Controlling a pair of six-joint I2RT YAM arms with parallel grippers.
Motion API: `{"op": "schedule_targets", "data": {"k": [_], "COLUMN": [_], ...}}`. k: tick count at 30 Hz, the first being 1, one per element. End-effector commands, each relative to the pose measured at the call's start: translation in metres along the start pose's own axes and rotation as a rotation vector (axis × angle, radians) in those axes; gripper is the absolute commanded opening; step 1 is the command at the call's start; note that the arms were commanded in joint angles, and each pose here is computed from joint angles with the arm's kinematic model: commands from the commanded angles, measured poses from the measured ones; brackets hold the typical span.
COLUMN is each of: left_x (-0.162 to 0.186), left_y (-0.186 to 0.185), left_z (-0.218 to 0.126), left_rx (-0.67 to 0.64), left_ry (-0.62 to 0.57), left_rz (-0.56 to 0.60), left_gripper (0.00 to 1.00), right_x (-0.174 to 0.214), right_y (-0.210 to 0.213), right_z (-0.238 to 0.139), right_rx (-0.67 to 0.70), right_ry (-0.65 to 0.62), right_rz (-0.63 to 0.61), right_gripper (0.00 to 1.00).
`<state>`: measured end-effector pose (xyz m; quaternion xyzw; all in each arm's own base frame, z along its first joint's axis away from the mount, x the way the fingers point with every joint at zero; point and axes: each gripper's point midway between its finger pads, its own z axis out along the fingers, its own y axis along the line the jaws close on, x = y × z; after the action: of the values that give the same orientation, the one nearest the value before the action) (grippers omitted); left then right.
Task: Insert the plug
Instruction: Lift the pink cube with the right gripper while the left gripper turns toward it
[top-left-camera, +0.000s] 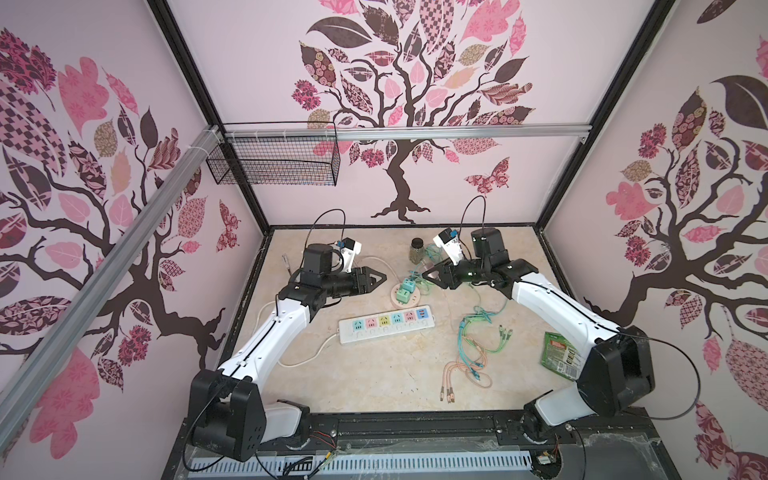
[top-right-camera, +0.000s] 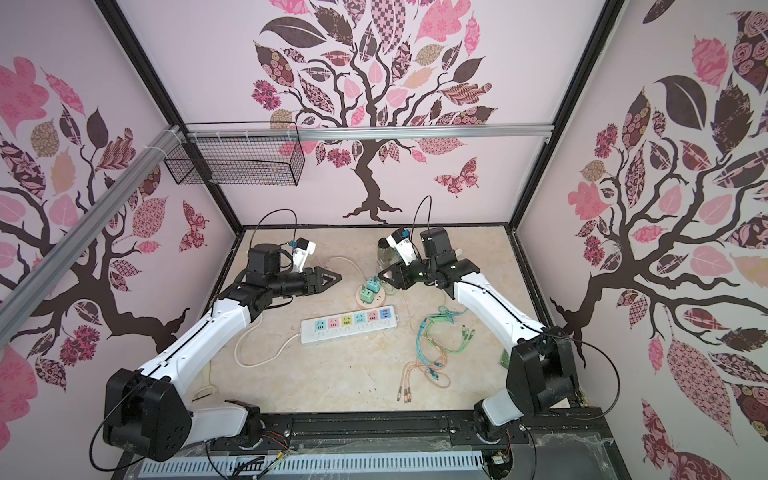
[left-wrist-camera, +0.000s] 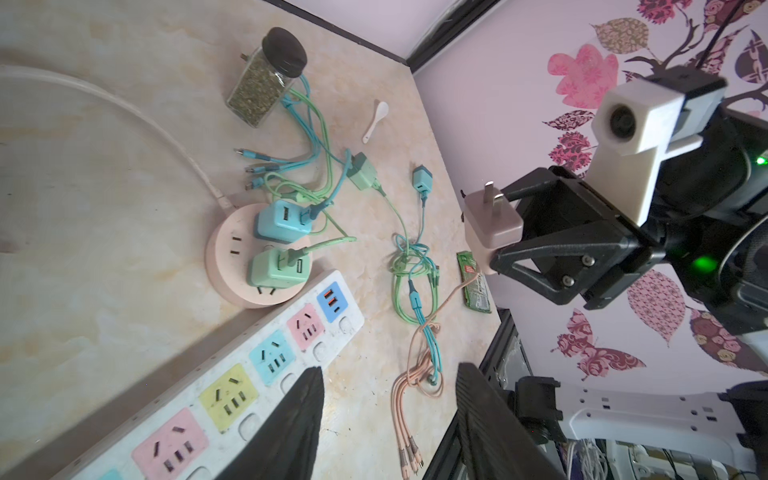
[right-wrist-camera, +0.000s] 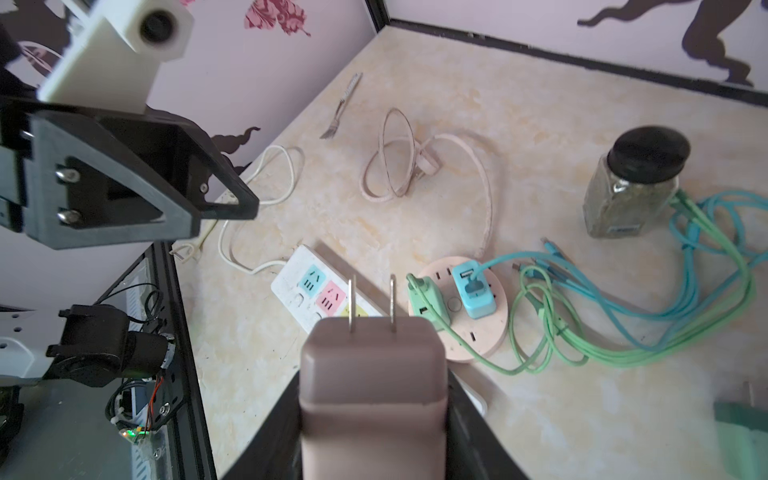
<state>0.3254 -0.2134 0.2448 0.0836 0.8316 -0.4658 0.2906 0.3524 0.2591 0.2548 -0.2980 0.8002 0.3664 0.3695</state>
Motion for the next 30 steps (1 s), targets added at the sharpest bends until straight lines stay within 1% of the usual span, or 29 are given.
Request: {"op": "schedule_targets", "data": {"k": [1,4,10,15,20,23,26,30], "left_x": [-0.022,-0.025,-0.026,-0.026,-0.027,-0.029,-0.031,-0.037], "left_y": [-0.04,-0.042,-0.037,-0.033,-0.034,-0.039,-0.047,-0.065], "left_z": [-0.014,-0.017,-0.017,-0.017,-0.019,-0.022,-0.025,-0.032], "left_rx": [0.097,0.086,0.053,0.034,0.031,0.04,0.059,0.111], "left_ry": [-0.049,-0.067,-0.077,-0.079,-0.083,-0.088,-0.092,-0.098], "left_rz": [0.091,0.091,0.079,0.07,0.073,0.077,0.079,0.082], "left_gripper": [0.55,0.55,0.55,0.55,0.55,0.56,0.56,0.59], "right_x": [-0.058,-0.084,-0.142,-0.165,-0.169,-0.164,-0.152,-0.126], "right_y": [0.03,0.044,0.079,0.106,0.128,0.134,0.128,0.111], "right_z": [-0.028,-0.043,-0.087,-0.118,-0.139,-0.143,-0.136,-0.119], "right_rx": [-0.059,-0.077,-0.08,-0.103,-0.145,-0.161,-0.154,-0.12], "right_ry": [-0.149,-0.207,-0.354,-0.427,-0.465,-0.464,-0.434,-0.387], "right_rz": [-0.13,-0.178,-0.287,-0.345,-0.389,-0.393,-0.368,-0.325], "right_gripper": [0.38,0.38,0.38,0.39,0.4,0.4,0.4,0.38]}}
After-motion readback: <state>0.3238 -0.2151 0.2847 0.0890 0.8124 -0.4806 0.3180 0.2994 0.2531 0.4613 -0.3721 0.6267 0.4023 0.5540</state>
